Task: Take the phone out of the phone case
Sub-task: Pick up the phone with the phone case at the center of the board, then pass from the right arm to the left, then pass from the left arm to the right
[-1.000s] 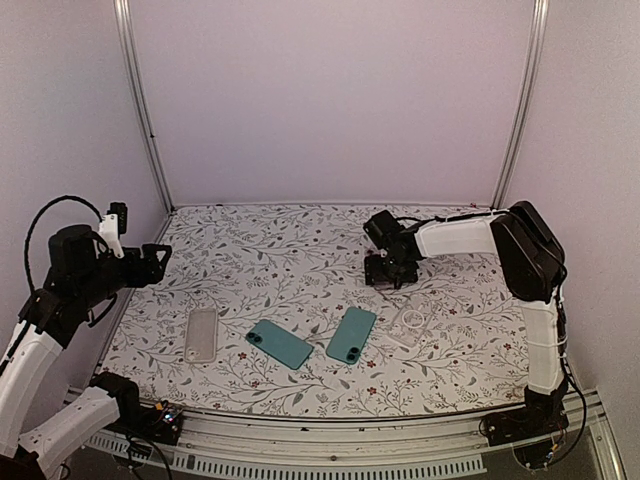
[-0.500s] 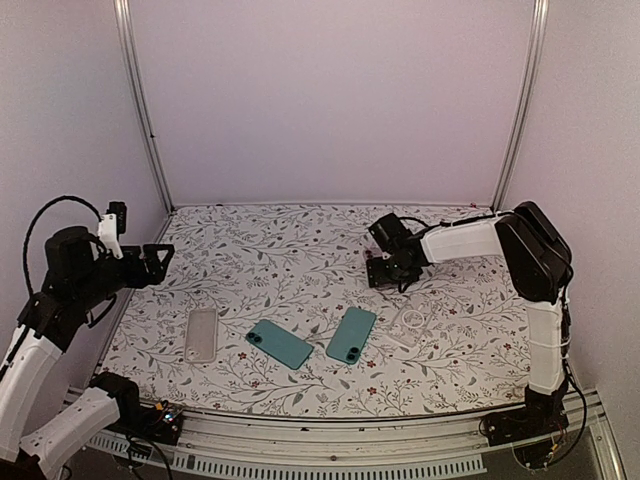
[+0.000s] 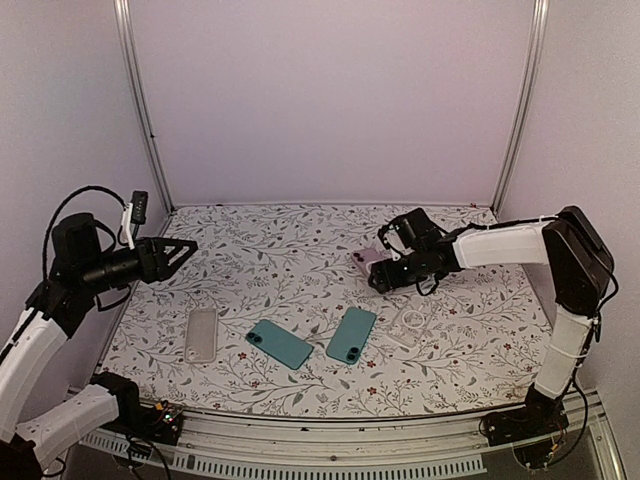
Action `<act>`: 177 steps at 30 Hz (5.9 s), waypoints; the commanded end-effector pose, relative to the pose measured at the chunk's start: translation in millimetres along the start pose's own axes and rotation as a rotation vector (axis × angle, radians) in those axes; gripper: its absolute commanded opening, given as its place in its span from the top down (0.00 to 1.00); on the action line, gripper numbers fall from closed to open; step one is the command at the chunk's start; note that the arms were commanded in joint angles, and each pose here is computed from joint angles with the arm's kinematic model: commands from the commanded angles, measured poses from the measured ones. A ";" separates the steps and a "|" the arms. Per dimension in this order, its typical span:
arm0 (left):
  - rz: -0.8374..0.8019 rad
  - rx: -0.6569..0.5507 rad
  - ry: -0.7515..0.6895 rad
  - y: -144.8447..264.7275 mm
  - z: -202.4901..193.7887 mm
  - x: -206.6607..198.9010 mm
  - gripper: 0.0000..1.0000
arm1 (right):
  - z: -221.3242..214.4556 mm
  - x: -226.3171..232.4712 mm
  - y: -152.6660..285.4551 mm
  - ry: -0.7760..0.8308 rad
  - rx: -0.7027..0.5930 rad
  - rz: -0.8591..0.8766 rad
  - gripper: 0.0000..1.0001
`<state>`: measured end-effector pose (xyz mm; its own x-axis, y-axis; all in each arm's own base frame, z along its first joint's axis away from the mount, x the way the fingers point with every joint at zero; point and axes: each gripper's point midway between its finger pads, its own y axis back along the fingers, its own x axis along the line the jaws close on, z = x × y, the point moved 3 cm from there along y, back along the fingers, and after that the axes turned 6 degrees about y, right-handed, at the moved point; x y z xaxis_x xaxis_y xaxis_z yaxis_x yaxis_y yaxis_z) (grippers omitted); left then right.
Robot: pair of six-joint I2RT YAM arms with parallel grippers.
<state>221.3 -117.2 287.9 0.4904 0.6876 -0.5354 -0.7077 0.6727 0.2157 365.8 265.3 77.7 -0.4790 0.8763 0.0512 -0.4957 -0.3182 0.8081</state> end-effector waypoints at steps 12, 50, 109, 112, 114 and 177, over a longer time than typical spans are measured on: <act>-0.357 0.178 0.173 -40.3 11.0 -51.9 0.27 | 63.4 124.0 135.5 0.457 -0.536 0.384 1.00; -0.456 0.484 0.194 -94.2 -30.1 -102.6 0.57 | 42.6 222.4 191.5 0.970 -0.719 0.394 1.00; -0.643 0.017 0.038 -56.0 33.9 -142.5 1.00 | 65.9 164.7 252.1 0.114 -0.616 1.197 0.20; -0.656 0.000 0.041 -52.7 36.3 -144.5 1.00 | 69.1 164.9 253.1 0.113 -0.628 1.196 0.23; -0.663 -0.005 0.046 -52.1 35.7 -144.5 1.00 | 70.5 167.5 253.4 0.118 -0.625 1.207 0.26; -0.617 -0.217 0.141 -33.6 32.1 -119.3 1.00 | 103.0 202.0 264.7 0.089 -0.757 1.302 0.64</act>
<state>208.0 -219.5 354.6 0.7432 0.1487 -0.6523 -0.4039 0.8770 -0.2603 214.5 395.9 334.3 -0.8581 -0.1611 0.4875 0.0747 -0.9785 -0.1920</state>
